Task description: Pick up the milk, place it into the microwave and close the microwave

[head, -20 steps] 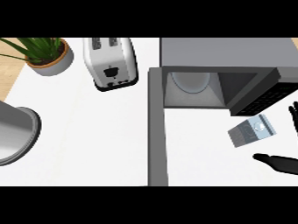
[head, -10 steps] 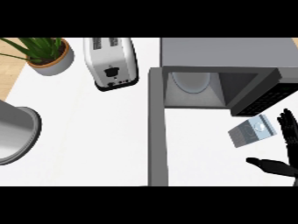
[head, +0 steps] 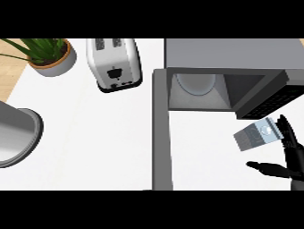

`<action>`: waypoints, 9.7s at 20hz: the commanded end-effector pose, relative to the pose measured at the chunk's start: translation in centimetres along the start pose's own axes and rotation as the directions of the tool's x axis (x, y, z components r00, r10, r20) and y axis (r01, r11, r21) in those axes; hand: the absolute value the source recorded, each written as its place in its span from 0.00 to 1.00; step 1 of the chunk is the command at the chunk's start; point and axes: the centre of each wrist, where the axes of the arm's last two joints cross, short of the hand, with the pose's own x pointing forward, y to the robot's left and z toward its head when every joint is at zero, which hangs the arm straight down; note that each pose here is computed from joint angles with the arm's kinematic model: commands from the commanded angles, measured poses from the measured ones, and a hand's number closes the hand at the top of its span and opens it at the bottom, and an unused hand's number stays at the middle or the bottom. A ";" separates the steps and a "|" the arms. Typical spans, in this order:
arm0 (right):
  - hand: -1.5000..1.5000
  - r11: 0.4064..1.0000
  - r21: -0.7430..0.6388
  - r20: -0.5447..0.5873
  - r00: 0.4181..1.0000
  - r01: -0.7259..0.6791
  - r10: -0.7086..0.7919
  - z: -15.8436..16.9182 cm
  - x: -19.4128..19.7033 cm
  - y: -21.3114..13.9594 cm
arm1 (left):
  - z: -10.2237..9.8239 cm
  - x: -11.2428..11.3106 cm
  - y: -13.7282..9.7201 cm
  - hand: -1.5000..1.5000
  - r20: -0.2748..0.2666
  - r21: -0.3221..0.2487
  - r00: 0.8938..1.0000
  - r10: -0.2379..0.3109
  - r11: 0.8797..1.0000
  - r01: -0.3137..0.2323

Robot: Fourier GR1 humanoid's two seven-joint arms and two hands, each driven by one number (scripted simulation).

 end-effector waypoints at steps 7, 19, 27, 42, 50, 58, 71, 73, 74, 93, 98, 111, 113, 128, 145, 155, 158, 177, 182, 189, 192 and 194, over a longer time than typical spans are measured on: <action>0.00 0.995 -0.004 0.025 0.994 0.104 -0.104 -2.6 -0.9 2.2 | 0.7 1.0 -0.9 0.00 0.013 -0.029 1.000 -0.002 1.000 0.002; 1.00 0.986 0.074 0.094 0.983 0.148 -0.155 -2.9 -1.0 4.4 | -0.3 0.8 -1.0 0.00 0.009 -0.043 0.999 0.043 0.998 -0.043; 1.00 0.968 0.112 0.121 0.964 0.225 -0.238 -5.1 0.3 8.4 | -0.2 0.1 0.7 0.00 -0.012 -0.050 0.999 0.034 0.998 -0.035; 1.00 0.981 0.110 0.197 0.964 0.159 -0.178 -9.8 5.0 15.1 | 1.2 0.8 1.0 0.00 -0.031 -0.018 0.998 0.047 0.999 -0.047; 1.00 0.988 0.108 0.190 0.974 0.107 -0.126 -13.4 7.6 14.9 | 0.0 0.6 1.4 0.00 -0.038 -0.038 0.999 0.024 0.999 -0.026; 1.00 0.993 0.107 0.150 0.986 0.055 -0.070 -19.5 13.5 13.5 | -1.4 0.2 0.8 0.00 -0.023 -0.077 0.999 0.039 0.996 -0.040; 1.00 0.976 -0.105 0.169 0.964 -0.189 0.205 -21.6 15.4 9.4 | -3.2 -0.7 2.1 0.00 0.026 -0.109 0.998 0.064 0.992 -0.061; 1.00 0.971 -0.108 0.147 0.962 -0.214 0.229 -21.3 14.9 9.1 | -3.7 -0.8 1.5 0.00 0.008 -0.144 0.998 0.062 0.988 -0.060; 1.00 0.970 -0.121 0.146 0.963 -0.209 0.226 -21.9 15.7 8.9 | -3.5 -1.0 1.7 0.00 -0.015 -0.117 0.998 0.053 0.992 -0.054; 1.00 0.944 -0.246 0.122 0.959 -0.219 0.255 -22.7 16.7 5.1 | -5.5 -1.1 2.6 0.00 -0.006 -0.164 0.999 0.040 0.986 -0.040; 1.00 0.945 -0.243 0.122 0.960 -0.218 0.252 -22.1 15.7 4.8 | -5.9 -0.9 2.6 0.00 -0.006 -0.163 1.000 -0.004 0.987 0.003; 0.00 0.972 -0.215 0.209 0.968 -0.096 0.142 -24.0 18.8 7.0 | -6.7 -1.3 3.0 0.00 -0.005 -0.186 1.000 -0.019 0.982 0.017; 0.00 0.986 -0.133 0.233 0.964 -0.098 0.127 -24.2 19.3 7.9 | -6.9 -1.5 2.8 0.00 -0.023 -0.201 0.999 -0.026 0.979 0.021; 0.00 0.979 -0.107 0.163 0.968 -0.173 0.189 -24.4 21.7 15.2 | -8.2 -2.7 2.9 0.00 -0.063 -0.240 0.998 -0.019 0.971 0.003; 0.00 0.976 -0.138 0.175 0.966 -0.168 0.191 -24.3 21.0 14.1 | -6.6 -5.9 2.0 0.00 -0.134 -0.219 0.991 -0.008 0.976 -0.022; 0.00 0.998 0.033 0.165 0.985 0.047 -0.052 -22.5 17.4 12.9 | -6.2 -9.3 -1.2 0.00 -0.158 -0.372 0.985 0.070 0.920 -0.125; 0.00 0.984 0.108 0.173 0.972 0.141 -0.158 -21.2 15.4 12.9 | -6.5 -10.7 -2.5 0.00 -0.217 -0.418 0.973 0.071 0.894 -0.159; 0.00 0.905 0.225 -0.006 0.929 0.361 -0.369 -7.3 3.8 18.3 | -9.7 -14.8 -6.4 1.00 -0.253 -0.522 0.967 -0.042 0.847 -0.100; 0.00 0.918 0.199 -0.026 0.938 0.344 -0.346 -3.8 1.3 15.3 | -11.3 -16.5 -7.3 1.00 -0.255 -0.550 0.962 -0.092 0.833 -0.066; 0.00 0.932 0.126 -0.004 0.939 0.341 -0.343 3.2 -1.7 9.4 | -13.4 -18.1 -9.4 1.00 -0.246 -0.627 0.951 -0.188 0.779 -0.008; 0.00 0.936 0.104 0.011 0.941 0.336 -0.339 4.9 -1.4 7.2 | -13.9 -19.1 -11.6 1.00 -0.225 -0.675 0.951 -0.211 0.738 0.003; 0.00 0.936 0.104 0.027 0.940 0.337 -0.341 6.9 -1.4 5.1 | -14.6 -20.2 -12.3 1.00 -0.222 -0.676 0.954 -0.203 0.737 -0.001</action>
